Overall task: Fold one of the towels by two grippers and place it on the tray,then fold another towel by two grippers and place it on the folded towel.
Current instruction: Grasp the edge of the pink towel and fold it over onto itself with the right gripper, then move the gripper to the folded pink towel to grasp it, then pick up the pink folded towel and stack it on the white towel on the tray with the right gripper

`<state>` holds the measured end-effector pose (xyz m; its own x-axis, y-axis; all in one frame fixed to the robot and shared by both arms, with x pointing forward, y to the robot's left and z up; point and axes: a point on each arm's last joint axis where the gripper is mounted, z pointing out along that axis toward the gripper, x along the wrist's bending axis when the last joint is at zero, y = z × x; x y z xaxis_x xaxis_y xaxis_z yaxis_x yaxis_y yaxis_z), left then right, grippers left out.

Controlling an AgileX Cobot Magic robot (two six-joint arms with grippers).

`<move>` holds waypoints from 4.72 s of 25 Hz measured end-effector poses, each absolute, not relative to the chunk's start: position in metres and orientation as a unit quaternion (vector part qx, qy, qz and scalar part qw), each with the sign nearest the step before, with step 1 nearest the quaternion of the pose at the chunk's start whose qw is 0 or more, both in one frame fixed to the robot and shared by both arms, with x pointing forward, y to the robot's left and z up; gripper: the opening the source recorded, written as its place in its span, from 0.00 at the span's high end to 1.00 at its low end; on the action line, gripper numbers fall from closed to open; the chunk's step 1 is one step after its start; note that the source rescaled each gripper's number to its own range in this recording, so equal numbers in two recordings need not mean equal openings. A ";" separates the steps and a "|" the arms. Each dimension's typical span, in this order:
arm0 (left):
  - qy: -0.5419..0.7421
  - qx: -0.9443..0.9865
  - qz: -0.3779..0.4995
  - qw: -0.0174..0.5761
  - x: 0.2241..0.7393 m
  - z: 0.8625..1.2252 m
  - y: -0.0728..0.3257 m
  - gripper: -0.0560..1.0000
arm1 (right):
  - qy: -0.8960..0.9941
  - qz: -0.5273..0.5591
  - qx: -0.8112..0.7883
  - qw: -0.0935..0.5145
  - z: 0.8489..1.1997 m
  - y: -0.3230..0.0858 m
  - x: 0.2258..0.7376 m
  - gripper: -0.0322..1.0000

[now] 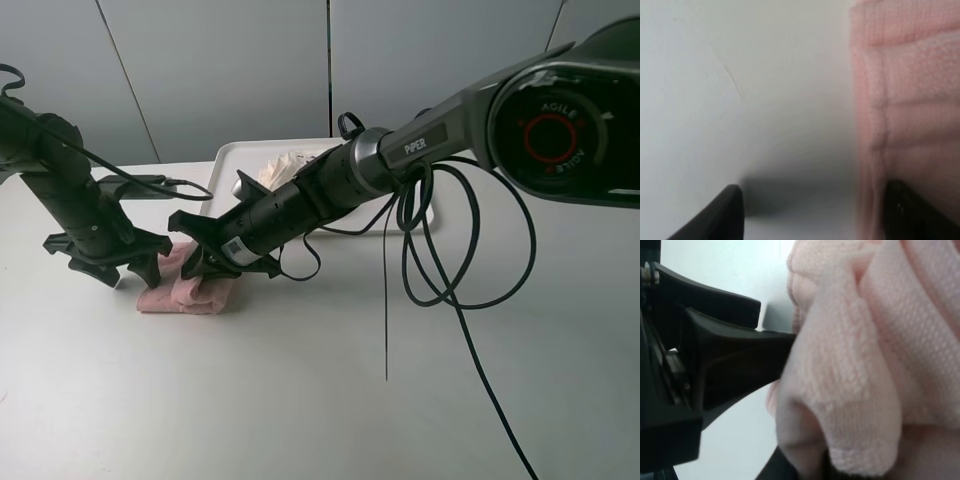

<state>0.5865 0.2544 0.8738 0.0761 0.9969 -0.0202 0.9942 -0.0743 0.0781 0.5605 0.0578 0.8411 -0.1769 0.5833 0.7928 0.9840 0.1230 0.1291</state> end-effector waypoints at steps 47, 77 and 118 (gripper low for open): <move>0.638 0.766 0.049 0.053 0.633 0.958 0.250 0.19 | -0.700 -0.303 -0.575 0.295 0.854 0.014 0.588 0.20; 0.634 0.769 0.029 0.079 0.633 0.957 0.244 0.19 | -0.689 -0.285 -0.607 0.275 0.832 0.033 0.575 0.48; 0.653 0.750 0.007 0.108 0.636 0.967 0.283 0.19 | -0.783 -0.368 -0.496 0.073 0.997 -0.012 0.655 0.90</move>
<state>0.6363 0.2829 0.9672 0.1470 0.9804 -0.1313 0.9776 -0.1237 0.1705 0.6548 -0.0118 0.9968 -0.4964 0.7238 0.4792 0.8311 0.2367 0.5033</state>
